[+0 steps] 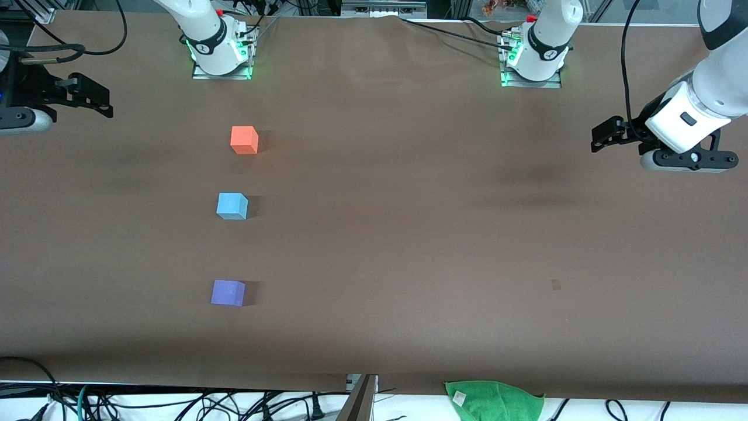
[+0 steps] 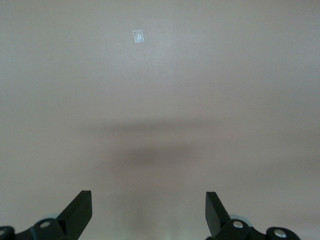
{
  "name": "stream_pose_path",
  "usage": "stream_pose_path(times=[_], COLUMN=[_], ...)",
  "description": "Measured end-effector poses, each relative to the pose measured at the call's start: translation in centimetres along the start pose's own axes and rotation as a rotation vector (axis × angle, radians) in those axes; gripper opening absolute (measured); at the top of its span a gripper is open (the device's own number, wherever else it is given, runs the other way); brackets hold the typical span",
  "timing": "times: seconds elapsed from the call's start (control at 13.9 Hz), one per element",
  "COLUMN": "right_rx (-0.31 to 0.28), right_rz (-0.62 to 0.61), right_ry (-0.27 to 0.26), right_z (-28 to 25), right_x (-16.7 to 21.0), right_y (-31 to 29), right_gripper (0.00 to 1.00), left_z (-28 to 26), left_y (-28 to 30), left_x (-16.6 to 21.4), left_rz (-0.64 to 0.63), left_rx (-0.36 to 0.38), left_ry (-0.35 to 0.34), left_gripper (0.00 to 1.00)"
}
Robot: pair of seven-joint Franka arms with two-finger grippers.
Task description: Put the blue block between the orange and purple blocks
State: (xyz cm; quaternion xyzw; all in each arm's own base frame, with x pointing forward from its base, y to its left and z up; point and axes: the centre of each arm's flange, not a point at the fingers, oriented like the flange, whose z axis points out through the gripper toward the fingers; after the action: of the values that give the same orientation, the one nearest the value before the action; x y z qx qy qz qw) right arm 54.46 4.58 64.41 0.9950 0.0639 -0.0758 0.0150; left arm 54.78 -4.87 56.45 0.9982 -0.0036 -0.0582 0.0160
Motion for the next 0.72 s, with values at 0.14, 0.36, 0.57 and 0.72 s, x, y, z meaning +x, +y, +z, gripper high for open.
stream_pose_path(times=[0.14, 0.36, 0.57, 0.72], right_rx=[-0.003, -0.007, -0.006, -0.006], right_rz=[-0.019, -0.025, -0.019, -0.018], right_ry=[-0.013, -0.018, -0.023, -0.024], right_z=[0.56, 0.83, 1.16, 1.27], right_x=[0.08, 0.18, 0.46, 0.57], right_y=[-0.95, -1.27, -0.97, -0.91], right_gripper=[1.00, 1.00, 1.00, 1.00], left_z=[0.00, 0.00, 0.00, 0.00], left_y=[-0.01, -0.01, -0.01, -0.01], left_x=[0.00, 0.00, 0.00, 0.00], left_rz=[0.000, 0.000, 0.000, 0.000], left_rx=[0.000, 0.000, 0.000, 0.000], left_ry=[0.000, 0.000, 0.000, 0.000], left_gripper=[1.00, 1.00, 1.00, 1.00])
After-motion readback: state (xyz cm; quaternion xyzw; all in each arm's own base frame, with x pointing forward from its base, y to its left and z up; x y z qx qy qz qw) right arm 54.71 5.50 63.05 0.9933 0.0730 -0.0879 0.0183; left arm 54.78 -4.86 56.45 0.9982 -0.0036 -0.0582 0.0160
